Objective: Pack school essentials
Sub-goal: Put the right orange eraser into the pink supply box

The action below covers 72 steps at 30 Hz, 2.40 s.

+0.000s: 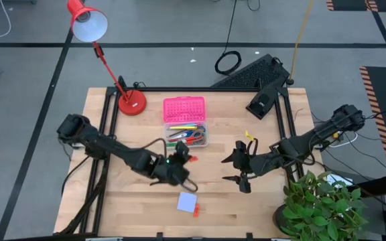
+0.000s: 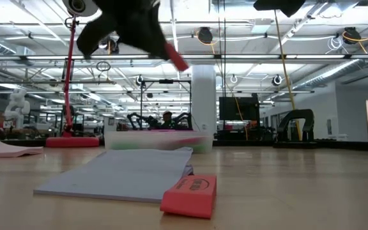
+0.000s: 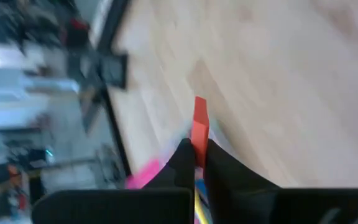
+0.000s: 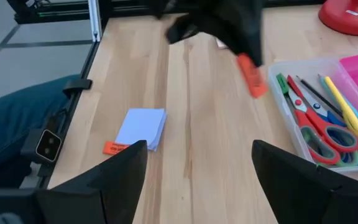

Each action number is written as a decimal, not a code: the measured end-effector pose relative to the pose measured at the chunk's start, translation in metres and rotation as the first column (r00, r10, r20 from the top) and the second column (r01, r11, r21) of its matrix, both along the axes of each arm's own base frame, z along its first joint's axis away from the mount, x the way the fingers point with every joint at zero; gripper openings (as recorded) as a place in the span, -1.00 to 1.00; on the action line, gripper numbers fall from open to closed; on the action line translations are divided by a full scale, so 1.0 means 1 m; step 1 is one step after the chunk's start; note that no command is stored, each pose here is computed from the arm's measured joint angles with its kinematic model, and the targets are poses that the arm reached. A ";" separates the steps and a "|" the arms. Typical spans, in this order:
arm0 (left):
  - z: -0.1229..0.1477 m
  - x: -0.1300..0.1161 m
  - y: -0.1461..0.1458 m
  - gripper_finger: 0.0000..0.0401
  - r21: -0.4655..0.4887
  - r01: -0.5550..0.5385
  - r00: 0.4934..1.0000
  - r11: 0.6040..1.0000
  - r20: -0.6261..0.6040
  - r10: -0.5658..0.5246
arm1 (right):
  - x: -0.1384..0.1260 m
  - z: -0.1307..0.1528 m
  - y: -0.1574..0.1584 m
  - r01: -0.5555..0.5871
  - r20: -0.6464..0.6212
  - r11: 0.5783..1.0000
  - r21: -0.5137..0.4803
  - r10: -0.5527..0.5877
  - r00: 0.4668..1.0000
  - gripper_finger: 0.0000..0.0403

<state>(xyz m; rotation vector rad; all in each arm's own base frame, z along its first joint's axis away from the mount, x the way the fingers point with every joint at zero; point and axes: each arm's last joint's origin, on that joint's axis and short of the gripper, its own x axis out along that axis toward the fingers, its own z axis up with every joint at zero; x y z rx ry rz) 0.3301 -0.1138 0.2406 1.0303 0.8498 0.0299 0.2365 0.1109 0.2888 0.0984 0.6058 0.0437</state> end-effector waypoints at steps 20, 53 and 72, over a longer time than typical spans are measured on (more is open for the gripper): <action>-0.073 -0.018 0.093 -0.89 -0.030 -0.137 0.972 0.990 -0.195 0.129 | 0.000 0.000 0.000 -0.015 0.002 1.000 -0.022 0.015 1.000 0.40; -0.081 -0.034 0.103 -0.09 -0.008 -0.174 0.915 0.985 -0.370 0.158 | 0.000 0.000 0.000 -0.016 0.002 1.000 -0.022 0.016 1.000 0.40; -0.029 -0.052 0.102 -0.08 -0.302 -0.291 0.954 0.908 -0.166 0.251 | 0.000 0.000 0.000 -0.018 0.002 1.000 -0.025 0.018 1.000 0.40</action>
